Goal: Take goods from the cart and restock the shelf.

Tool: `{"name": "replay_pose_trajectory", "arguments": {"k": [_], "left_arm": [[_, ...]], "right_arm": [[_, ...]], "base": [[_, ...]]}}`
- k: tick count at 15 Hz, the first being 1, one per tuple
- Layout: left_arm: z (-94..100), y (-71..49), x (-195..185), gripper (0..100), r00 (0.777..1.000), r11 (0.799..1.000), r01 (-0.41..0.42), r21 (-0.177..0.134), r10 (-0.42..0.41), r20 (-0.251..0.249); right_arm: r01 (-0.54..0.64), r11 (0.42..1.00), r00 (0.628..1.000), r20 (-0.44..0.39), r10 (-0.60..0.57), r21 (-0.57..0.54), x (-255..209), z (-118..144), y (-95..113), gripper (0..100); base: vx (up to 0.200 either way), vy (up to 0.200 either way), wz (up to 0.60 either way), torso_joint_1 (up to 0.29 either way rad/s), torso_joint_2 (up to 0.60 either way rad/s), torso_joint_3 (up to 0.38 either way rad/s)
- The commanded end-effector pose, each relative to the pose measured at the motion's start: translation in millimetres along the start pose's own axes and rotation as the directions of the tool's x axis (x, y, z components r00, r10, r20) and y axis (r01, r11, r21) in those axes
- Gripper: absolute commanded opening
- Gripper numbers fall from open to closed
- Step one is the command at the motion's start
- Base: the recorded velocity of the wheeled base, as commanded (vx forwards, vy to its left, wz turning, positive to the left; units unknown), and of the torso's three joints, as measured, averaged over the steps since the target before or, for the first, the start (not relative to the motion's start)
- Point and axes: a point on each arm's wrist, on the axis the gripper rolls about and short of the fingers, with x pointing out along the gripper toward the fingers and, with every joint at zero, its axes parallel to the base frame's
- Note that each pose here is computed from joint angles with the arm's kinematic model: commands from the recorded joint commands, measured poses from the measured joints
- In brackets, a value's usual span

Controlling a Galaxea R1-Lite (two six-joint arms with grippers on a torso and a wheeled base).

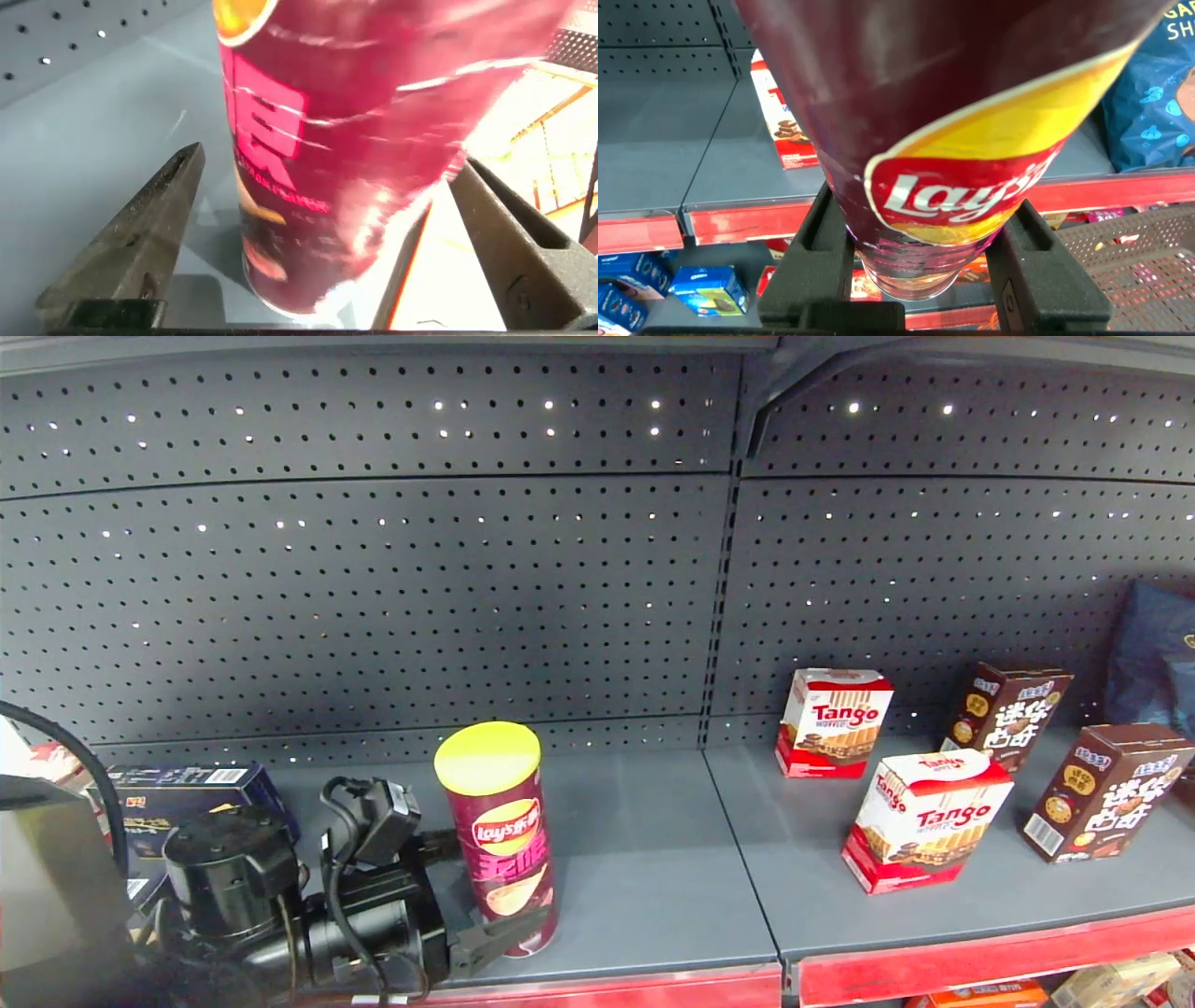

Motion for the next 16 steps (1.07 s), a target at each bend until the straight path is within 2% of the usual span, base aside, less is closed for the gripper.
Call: {"name": "replay_pose_trajectory", "arguments": {"k": [1, 3, 5, 8, 11, 14, 16], "left_arm": [[14.7, -11.3, -16.7, 100, 0.999, 0.999, -0.009, 0.033, 0.007, 0.049], [18.1, -15.4, -21.9, 100, 0.998, 0.999, -0.011, 0.043, 0.008, 0.061], [25.7, -24.2, -33.9, 100, 0.995, 0.997, -0.041, 0.06, 0.035, 0.094], [42.3, -35.4, -49.1, 100, 0.984, 0.992, -0.058, 0.111, 0.038, 0.172], [60.6, -39.7, -56.0, 100, 0.967, 0.985, -0.071, 0.156, 0.03, 0.254], [79.5, -35.6, -65.0, 100, 0.945, 0.972, -0.129, 0.195, 0.06, 0.322], [94.1, -40.5, -73.8, 100, 0.938, 0.968, -0.142, 0.207, 0.065, 0.34]], "right_arm": [[-0.001, 1.0, 1.0, -0.001, 0.001, 0.001, 0.0, -0.4, 0.0, 0], [-0.002, 1.0, 1.0, 0.001, 0.002, 0.001, -0.1, 0.0, 0.0, 0], [-0.001, 1.0, 1.0, 0.003, 0.001, 0.001, -0.1, 0.2, 0.0, 0], [-0.003, 1.0, 1.0, 0.027, 0.003, 0.005, -4.2, -0.3, -0.4, 0], [-0.006, 1.0, 1.0, 0.029, 0.006, 0.007, -4.7, -0.6, -0.4, 0], [-0.015, 1.0, 1.0, 0.026, 0.015, 0.007, -4.3, -0.9, -0.4, 0], [-0.014, 1.0, 1.0, 0.017, 0.014, 0.008, -2.4, -0.8, -0.3, 0]], "base": [[0.0, 0.0, 0.0, 0.0, 0.0, 0.0], [0.0, 0.0, 0.0, 0.0, 0.0, 0.0], [0.0, 0.0, 0.0, 0.0, 0.0, 0.0], [0.0, 0.0, 0.0, 0.0, 0.0, 0.0], [0.0, 0.0, 0.0, 0.0, 0.0, 0.0], [0.0, 0.0, 0.0, 0.0, 0.0, 0.0], [0.0, 0.0, 0.0, 0.0, 0.0, 0.0]]}}
